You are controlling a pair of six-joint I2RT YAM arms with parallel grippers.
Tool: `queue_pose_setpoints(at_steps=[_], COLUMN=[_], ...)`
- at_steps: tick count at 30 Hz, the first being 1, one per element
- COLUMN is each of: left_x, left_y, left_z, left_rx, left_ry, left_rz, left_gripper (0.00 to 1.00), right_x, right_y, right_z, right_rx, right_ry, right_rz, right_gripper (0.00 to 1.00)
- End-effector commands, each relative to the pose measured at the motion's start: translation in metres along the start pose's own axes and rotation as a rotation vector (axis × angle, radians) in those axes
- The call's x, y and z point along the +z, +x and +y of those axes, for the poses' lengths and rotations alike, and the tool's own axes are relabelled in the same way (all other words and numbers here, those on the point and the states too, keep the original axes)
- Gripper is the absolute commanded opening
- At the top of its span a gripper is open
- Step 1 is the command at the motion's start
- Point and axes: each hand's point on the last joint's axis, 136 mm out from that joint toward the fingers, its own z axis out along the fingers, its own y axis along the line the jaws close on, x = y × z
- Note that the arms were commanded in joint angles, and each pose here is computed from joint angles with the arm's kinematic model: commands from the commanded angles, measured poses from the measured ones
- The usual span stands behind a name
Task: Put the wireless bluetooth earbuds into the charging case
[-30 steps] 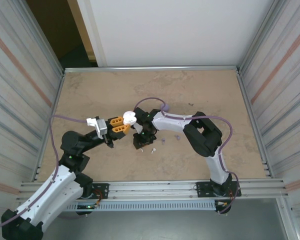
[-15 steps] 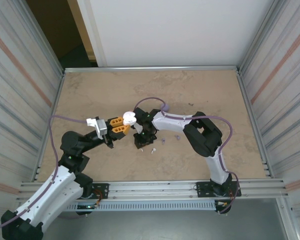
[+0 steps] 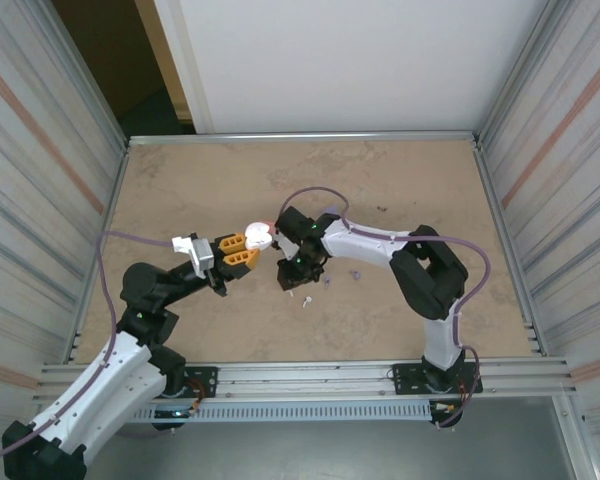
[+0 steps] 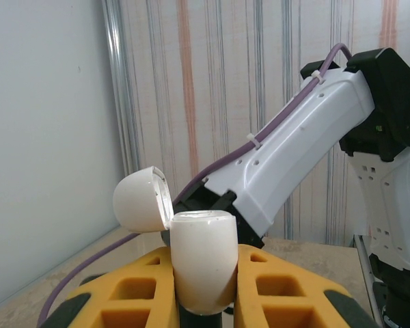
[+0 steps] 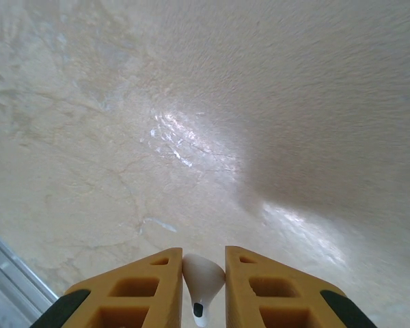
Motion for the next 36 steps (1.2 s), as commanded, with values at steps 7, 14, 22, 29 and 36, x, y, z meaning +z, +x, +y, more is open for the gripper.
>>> queue_pose_setpoints(at_steps=[7,14,22,29,36], left_x=[-0.001,-0.001,0.002,0.006,0.011], left_y=[0.003,0.01,0.018,0.023,0.03], left_z=[0.002,0.004,0.007,0.011,0.014], left_rx=[0.011,0.003,-0.01,-0.015,-0.031], left_ry=[-0.015,-0.023,-0.027,-0.028,-0.023], left_rz=[-0.006,0.004,0.012,0.023,0.033], left_gripper=[0.0,0.0,0.0,0.0,0.0], right_x=[-0.044,-0.072,-0.114,-0.152,-0.19], right_y=[-0.011,-0.017,-0.02,-0.018,-0.017], right_z=[0.001,0.0,-0.003,-0.001,0.004], right_rx=[-0.019,-0.012,-0.011,-0.021,-0.038], right_ry=[-0.055,-0.103,-0.149,-0.195,-0.222], right_rz=[-0.11,-0.189,-0.299,-0.396,-0.489], right_gripper=[0.2,0.2,0.2,0.2,0.2])
